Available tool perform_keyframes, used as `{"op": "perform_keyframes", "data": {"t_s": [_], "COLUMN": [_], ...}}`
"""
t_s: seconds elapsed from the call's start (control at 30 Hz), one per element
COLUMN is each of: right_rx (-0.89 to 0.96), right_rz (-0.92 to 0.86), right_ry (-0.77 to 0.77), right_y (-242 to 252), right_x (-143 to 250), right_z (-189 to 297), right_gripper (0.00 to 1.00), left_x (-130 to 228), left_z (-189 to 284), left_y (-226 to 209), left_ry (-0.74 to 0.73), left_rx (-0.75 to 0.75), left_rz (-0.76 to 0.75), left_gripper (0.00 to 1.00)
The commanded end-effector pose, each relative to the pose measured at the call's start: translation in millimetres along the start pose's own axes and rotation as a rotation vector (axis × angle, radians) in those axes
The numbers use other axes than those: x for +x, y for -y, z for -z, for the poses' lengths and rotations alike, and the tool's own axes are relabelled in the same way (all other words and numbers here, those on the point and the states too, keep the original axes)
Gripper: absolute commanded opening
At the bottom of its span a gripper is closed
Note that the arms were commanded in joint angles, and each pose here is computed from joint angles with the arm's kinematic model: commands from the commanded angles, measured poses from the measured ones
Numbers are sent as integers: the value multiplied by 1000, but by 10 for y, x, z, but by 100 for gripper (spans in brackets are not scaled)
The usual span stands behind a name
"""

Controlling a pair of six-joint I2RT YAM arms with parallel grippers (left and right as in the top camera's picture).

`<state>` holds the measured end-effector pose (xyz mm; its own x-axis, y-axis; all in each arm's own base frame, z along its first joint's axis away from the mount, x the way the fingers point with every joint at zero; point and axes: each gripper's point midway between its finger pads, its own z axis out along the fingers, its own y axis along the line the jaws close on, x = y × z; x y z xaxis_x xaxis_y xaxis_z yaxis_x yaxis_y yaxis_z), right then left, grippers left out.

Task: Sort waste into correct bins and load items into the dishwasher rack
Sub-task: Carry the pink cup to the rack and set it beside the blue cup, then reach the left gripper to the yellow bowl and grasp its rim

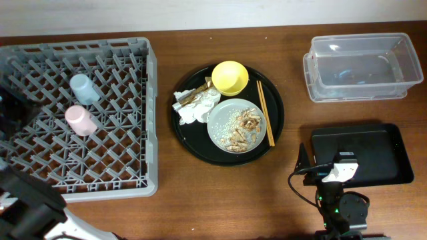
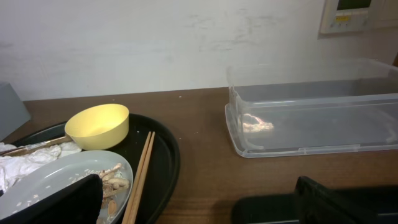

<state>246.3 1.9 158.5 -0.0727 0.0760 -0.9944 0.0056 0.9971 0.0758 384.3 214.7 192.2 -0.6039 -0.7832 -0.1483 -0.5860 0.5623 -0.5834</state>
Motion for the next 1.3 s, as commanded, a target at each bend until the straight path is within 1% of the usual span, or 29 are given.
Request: {"op": "perform_keyframes", "data": {"t_s": [0.0,0.07,0.1,0.13,0.17,0.23,0.27,0.3,0.37,0.4,0.53,0.6,0.67,0.73,0.83,0.9,0.93,0.97,1.03,1.1,1.17,1.2,1.27], "right_rx": [6,6,6,6,6,6,6,6,6,6,6,6,6,6,6,6,6,6,6,6,6,6,6], "right_rz": [-4,-4,-4,-4,-4,-4,-4,-4,-4,-4,-4,-4,-4,-4,-4,-4,-4,-4,-4,-4,-4,-4,-4], "right_ry": [-8,-8,-8,-8,-8,-8,-8,-8,-8,-8,-8,-8,-8,-8,-8,-8,-8,-8,-8,-8,-8,-8,-8], "right_y": [8,8,8,8,8,8,8,8,8,8,8,8,8,8,8,8,8,8,8,8,8,8,8], "right_x": [34,34,34,34,34,34,34,34,34,34,34,34,34,34,34,34,34,34,34,34,34,34,34], "right_z": [-2,-2,-2,-2,-2,-2,-2,-2,-2,-2,-2,-2,-2,-2,-2,-2,-2,-2,-2,-2,-2,-2,-2], "right_gripper": [98,98,98,98,98,98,98,98,98,98,98,98,98,98,98,98,98,98,98,98,98,98,98], "left_x": [144,358,531,650,769,1008,1118,1228,1414,1479,1935,2119,2264,2396,2618,2852,2913,2977,3157,3283,3415,3464,3590], "left_z": [390,407,367,314,240,71,-20,-110,-221,-256,-501,-669,-869,-1095,-1361,-1536,-1581,-1617,-1697,-1770,-1852,-1885,-2000], "left_y": [642,1000,1244,1393,1521,1731,1812,1902,2081,2145,2530,2597,2589,2547,2505,2507,2515,2519,2544,2580,2625,2639,2724], "left_ry": [85,80,64,50,34,4,2,16,44,56,93,65,17,-37,-138,-237,-261,-283,-331,-341,-347,-349,-329], "left_rx": [31,61,84,90,84,52,7,-55,-118,-134,-168,-169,-179,-195,-163,-94,-73,-56,-19,-4,11,16,36], "left_rz": [-242,-380,-475,-527,-571,-661,-714,-779,-877,-903,-1067,-1110,-1135,-1154,-1162,-1157,-1156,-1155,-1165,-1187,-1212,-1222,-1257], "left_gripper": [20,28,35,41,43,43,43,43,42,42,44,49,57,71,76,76,75,69,56,55,52,48,46]}}
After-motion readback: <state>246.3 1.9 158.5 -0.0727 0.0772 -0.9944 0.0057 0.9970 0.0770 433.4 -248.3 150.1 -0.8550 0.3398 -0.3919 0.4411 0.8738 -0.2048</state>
